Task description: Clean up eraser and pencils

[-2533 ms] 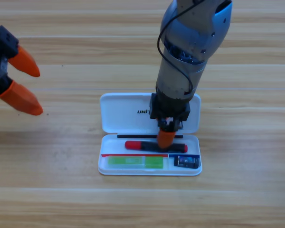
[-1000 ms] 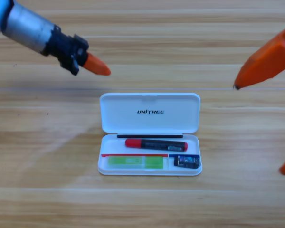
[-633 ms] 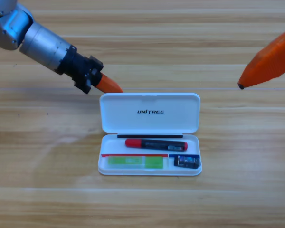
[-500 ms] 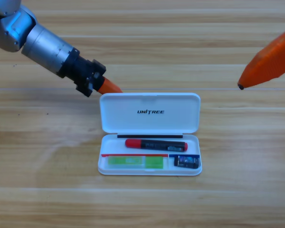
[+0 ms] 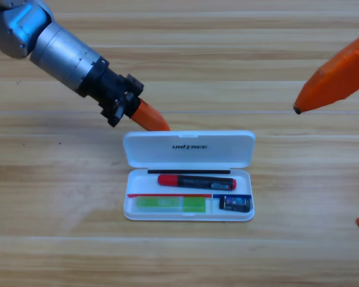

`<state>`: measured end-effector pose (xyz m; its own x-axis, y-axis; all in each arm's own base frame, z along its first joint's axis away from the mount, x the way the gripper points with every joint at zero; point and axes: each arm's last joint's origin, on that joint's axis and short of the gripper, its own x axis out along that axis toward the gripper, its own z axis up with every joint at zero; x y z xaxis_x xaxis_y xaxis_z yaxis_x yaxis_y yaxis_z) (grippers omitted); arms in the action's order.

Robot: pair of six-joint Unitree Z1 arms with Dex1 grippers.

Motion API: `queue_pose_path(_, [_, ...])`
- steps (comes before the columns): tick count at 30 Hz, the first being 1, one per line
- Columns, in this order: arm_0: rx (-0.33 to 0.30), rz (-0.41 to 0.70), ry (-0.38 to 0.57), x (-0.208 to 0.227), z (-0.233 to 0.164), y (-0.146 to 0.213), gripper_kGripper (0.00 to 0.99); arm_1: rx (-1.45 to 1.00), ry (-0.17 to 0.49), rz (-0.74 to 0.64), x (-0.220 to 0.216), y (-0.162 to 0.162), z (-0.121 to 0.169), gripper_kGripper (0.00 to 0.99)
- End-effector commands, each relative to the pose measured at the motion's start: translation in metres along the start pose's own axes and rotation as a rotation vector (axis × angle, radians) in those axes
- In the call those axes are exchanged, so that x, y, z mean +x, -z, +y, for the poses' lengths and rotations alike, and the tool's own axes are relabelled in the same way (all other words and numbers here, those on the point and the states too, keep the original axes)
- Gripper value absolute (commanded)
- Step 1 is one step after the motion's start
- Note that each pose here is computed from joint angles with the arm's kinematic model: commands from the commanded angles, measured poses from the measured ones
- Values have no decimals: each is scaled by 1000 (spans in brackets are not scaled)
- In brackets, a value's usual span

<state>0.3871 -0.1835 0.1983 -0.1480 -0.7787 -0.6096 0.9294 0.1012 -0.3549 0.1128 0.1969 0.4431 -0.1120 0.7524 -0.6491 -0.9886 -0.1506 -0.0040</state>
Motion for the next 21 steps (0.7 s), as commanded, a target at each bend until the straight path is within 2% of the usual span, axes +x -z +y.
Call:
queue_pose_path(1, [14,55,38,16,-18,4,0,12,-10,2,2,6,3,982])
queue_pose_path(16, [66,130,-2,33,-34,26,0,23,-20,13,8,7,-2,982])
queue_pose_path(21, [86,175,-48,36,-38,33,0,26,-27,10,9,7,-2,982])
